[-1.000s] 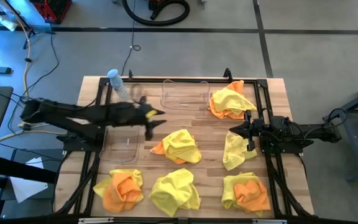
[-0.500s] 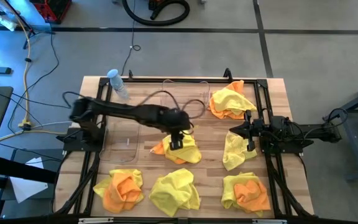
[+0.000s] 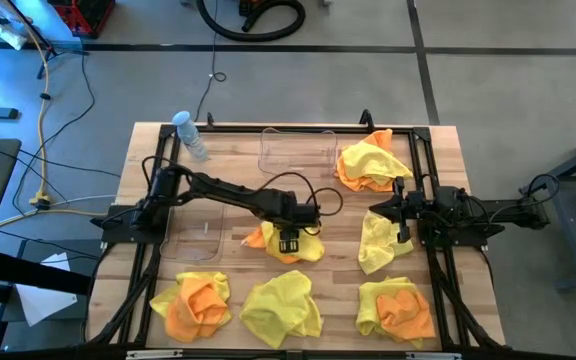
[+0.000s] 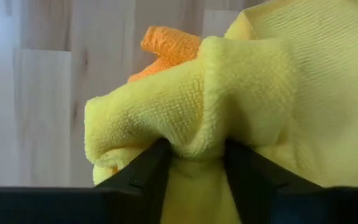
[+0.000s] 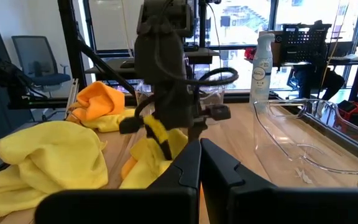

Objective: Sort microfiber towel by color & place in baskets
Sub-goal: Put the yellow microfiber towel into the bottom transparent bin

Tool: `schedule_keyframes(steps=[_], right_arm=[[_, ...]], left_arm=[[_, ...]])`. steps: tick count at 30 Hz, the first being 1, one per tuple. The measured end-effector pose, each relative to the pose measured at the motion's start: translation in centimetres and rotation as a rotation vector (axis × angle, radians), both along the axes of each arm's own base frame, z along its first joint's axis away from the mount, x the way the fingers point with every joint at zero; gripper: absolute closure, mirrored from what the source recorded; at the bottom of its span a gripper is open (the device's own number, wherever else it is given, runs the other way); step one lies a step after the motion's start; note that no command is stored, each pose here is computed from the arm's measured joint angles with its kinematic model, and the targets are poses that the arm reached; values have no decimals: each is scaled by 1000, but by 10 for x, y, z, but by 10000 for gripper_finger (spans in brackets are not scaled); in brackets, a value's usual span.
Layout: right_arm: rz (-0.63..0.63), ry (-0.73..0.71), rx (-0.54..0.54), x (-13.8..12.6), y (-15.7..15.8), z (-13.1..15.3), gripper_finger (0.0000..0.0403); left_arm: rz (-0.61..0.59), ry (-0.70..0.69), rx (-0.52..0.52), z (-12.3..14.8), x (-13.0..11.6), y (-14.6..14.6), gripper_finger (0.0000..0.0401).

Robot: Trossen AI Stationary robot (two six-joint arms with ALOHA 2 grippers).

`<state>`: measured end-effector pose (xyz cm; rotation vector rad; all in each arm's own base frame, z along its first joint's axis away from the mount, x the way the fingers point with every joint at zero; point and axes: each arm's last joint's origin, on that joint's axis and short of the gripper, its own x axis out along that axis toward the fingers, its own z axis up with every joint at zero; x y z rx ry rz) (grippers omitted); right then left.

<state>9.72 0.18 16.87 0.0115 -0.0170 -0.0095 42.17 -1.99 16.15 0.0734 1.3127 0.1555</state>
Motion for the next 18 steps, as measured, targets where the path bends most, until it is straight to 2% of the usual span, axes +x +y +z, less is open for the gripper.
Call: schedule_keyframes(steps=[6,11,18], right_arm=[[0,0,0,0,0,0,403],[0,1,0,0,0,0,403],[1,4,0,0,0,0,403]], left_arm=[[-3,8,63,2,-1,-6,387],[-12,-12,115,29,-3,-14,397],[-13,-197,149,94,-16,-23,400]])
